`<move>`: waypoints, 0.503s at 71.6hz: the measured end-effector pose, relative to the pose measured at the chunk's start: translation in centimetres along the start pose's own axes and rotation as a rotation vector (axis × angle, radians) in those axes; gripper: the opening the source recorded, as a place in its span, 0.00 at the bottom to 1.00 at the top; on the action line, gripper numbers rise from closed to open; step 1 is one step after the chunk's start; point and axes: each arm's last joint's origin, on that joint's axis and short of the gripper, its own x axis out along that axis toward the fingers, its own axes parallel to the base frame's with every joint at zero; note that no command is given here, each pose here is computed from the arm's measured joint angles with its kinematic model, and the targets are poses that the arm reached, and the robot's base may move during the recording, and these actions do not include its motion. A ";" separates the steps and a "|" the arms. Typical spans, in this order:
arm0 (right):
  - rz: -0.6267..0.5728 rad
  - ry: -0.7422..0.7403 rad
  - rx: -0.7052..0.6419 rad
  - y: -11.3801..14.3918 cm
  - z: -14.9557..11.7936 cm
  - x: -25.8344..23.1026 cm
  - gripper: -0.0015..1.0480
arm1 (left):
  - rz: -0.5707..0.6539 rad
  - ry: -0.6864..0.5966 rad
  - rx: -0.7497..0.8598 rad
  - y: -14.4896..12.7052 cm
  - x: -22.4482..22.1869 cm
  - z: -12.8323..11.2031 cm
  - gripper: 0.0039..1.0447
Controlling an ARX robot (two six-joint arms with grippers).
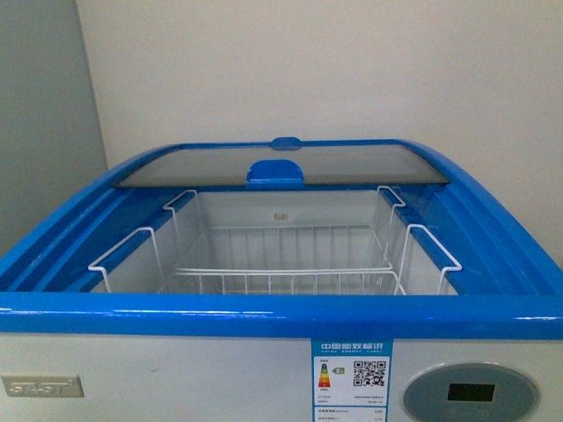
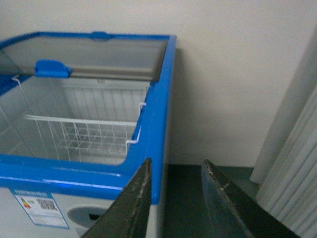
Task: Put drink in fridge
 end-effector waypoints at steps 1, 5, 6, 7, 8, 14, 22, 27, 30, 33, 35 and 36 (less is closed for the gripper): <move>-0.001 0.008 0.002 0.0 -0.8 -0.1 0.27 | 0.000 0.000 0.000 0.0 0.0 0.0 0.41; 0.008 0.002 0.004 0.0 -2.1 -0.6 0.13 | 0.000 0.000 0.000 0.0 0.0 0.0 0.55; 0.007 -0.002 0.004 0.0 -2.3 -0.7 0.10 | 0.000 0.000 0.000 0.0 0.0 0.0 0.60; 0.006 -0.005 0.004 0.0 -2.6 -0.8 0.07 | 0.000 0.000 0.000 0.0 0.0 0.0 0.63; 0.006 -0.006 0.004 0.0 -2.9 -0.9 0.03 | 0.000 0.000 0.000 0.0 0.0 0.0 0.66; 0.006 -0.023 0.006 0.0 -4.1 -1.6 0.03 | 0.000 0.000 0.000 0.0 0.0 0.0 0.85; 0.005 0.000 0.007 0.1 -6.0 -1.9 0.03 | 0.000 0.000 0.002 0.0 0.0 0.0 0.92; 0.005 -0.002 0.007 0.1 -6.6 -2.1 0.03 | 0.000 0.000 0.003 0.0 0.0 0.0 0.92; 0.005 -0.007 0.007 0.1 -7.0 -2.3 0.03 | 0.000 0.000 0.003 0.0 0.0 0.0 0.92; 0.005 -0.010 0.007 0.1 -7.3 -2.5 0.03 | 0.000 0.000 0.003 0.0 0.0 0.0 0.92; 0.005 -0.012 0.007 0.1 -7.5 -2.6 0.03 | 0.000 0.000 0.003 0.0 0.0 0.0 0.92; 0.005 -0.014 0.007 0.1 -7.6 -2.6 0.03 | 0.000 0.000 0.003 0.0 0.0 0.0 0.92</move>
